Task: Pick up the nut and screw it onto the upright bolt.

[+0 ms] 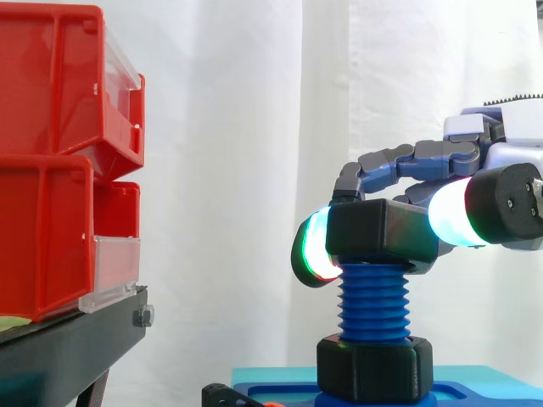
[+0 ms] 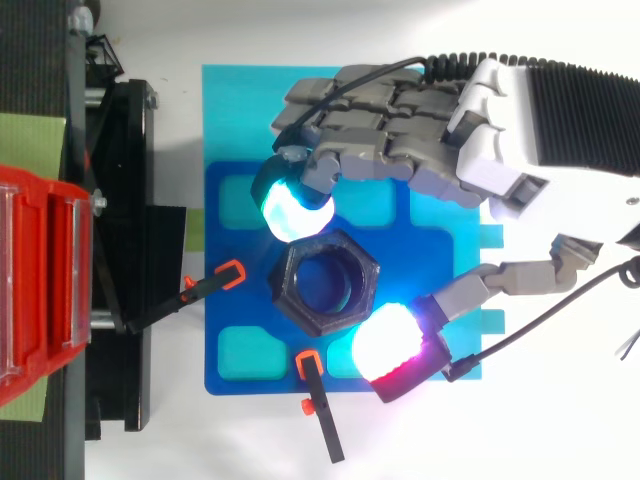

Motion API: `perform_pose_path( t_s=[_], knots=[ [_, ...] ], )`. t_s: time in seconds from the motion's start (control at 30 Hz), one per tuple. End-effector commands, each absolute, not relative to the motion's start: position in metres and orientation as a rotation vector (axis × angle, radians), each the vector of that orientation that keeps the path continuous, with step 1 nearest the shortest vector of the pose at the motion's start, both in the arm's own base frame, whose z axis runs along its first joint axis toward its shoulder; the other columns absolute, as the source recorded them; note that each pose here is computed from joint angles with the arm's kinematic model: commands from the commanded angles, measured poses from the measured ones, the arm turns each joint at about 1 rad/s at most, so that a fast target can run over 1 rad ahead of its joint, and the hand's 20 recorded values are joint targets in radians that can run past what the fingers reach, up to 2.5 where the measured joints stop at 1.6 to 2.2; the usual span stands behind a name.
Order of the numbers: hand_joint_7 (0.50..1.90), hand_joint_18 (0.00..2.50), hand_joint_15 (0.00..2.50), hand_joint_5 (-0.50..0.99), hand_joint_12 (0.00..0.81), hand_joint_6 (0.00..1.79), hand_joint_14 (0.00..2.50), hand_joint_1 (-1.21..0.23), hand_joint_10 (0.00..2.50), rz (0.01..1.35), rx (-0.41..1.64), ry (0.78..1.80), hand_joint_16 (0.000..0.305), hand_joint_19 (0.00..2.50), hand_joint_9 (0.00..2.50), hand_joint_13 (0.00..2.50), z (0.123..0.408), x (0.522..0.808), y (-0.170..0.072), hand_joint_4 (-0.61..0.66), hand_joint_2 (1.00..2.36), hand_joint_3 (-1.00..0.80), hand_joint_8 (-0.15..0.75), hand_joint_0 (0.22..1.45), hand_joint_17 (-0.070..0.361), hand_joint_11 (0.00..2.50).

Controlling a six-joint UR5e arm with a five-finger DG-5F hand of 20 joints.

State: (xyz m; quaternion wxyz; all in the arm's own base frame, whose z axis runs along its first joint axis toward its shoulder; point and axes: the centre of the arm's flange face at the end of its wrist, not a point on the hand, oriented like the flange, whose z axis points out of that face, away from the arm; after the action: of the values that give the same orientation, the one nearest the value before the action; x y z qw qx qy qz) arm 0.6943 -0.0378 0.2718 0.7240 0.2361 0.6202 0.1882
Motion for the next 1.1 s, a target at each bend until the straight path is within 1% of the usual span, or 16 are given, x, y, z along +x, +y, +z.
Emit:
perform_pose_path(
  t_s=[0.0, 0.37, 0.7, 1.07],
  knots=[
    [1.1, 0.42, 0.0, -0.19, 0.341, 0.5, 0.0, -0.64, 0.0, 0.413, 0.517, 1.369, 0.053, 0.01, 0.46, 0.38, 0.2719, 0.6944, -0.0389, 0.24, 1.0, -0.5, 0.302, 0.52, 0.12, 0.06],
    [1.1, 0.42, 0.0, -0.19, 0.341, 0.5, 0.0, -0.64, 0.0, 0.403, 0.48, 1.381, 0.053, 0.01, 0.46, 0.38, 0.272, 0.6944, -0.0406, 0.23, 1.0, -0.5, 0.302, 0.52, 0.119, 0.06],
    [1.1, 0.42, 0.0, -0.19, 0.341, 0.5, 0.0, -0.64, 0.0, 0.402, 0.449, 1.362, 0.053, 0.01, 0.47, 0.38, 0.2751, 0.6968, -0.0388, 0.24, 1.0, -0.5, 0.303, 0.52, 0.119, 0.05],
    [1.1, 0.42, 0.0, -0.19, 0.343, 0.5, 0.0, -0.64, 0.0, 0.397, 0.45, 1.369, 0.053, 0.02, 0.47, 0.38, 0.2742, 0.6961, -0.0409, 0.24, 1.0, -0.5, 0.302, 0.52, 0.119, 0.05]
  ],
)
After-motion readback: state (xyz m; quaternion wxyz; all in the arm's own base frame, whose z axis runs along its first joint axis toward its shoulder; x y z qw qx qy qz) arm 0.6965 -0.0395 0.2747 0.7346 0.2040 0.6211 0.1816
